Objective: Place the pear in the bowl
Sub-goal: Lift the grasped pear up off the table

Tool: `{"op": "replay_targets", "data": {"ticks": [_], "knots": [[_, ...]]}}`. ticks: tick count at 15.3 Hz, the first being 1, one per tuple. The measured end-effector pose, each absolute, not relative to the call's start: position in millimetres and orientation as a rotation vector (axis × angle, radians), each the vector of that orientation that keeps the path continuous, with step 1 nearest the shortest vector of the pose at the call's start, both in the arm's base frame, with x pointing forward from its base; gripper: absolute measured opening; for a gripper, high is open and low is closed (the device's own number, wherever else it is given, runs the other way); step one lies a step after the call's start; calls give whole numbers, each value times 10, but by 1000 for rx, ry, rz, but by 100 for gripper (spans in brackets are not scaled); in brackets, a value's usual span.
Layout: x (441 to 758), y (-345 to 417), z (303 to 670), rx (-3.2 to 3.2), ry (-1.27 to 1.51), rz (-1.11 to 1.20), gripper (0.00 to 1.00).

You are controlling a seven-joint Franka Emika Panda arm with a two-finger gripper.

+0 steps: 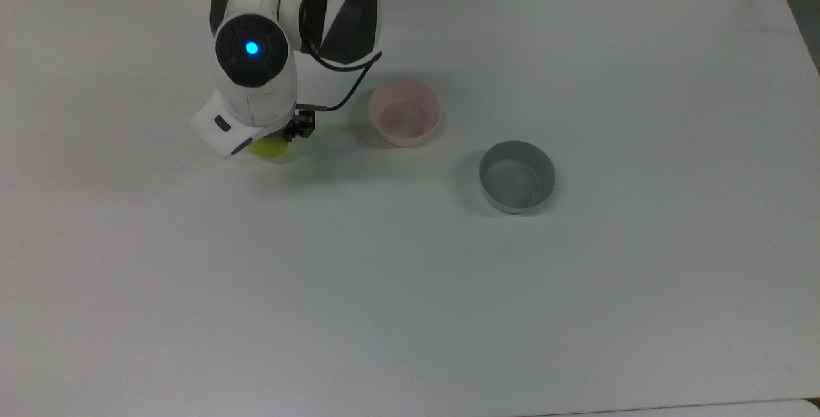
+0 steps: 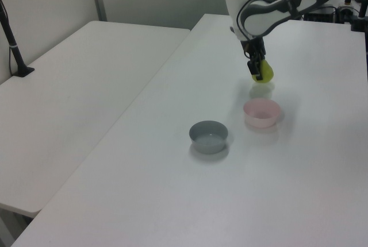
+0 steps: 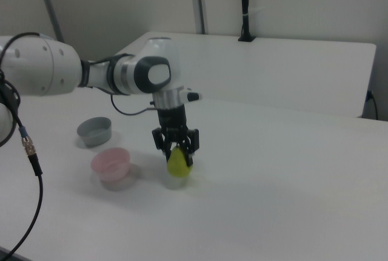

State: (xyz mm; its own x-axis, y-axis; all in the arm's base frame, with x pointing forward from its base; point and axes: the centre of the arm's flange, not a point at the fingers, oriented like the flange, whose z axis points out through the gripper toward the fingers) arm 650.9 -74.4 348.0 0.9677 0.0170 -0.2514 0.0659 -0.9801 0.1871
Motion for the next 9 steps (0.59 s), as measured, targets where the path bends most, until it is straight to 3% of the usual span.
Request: {"op": "replay_targets", "data": {"ticks": [5,9], "knots": [[6325,-765,4345,2954,29,-297,69],[6300,-746,4515,2962,29,-263,69]]}}
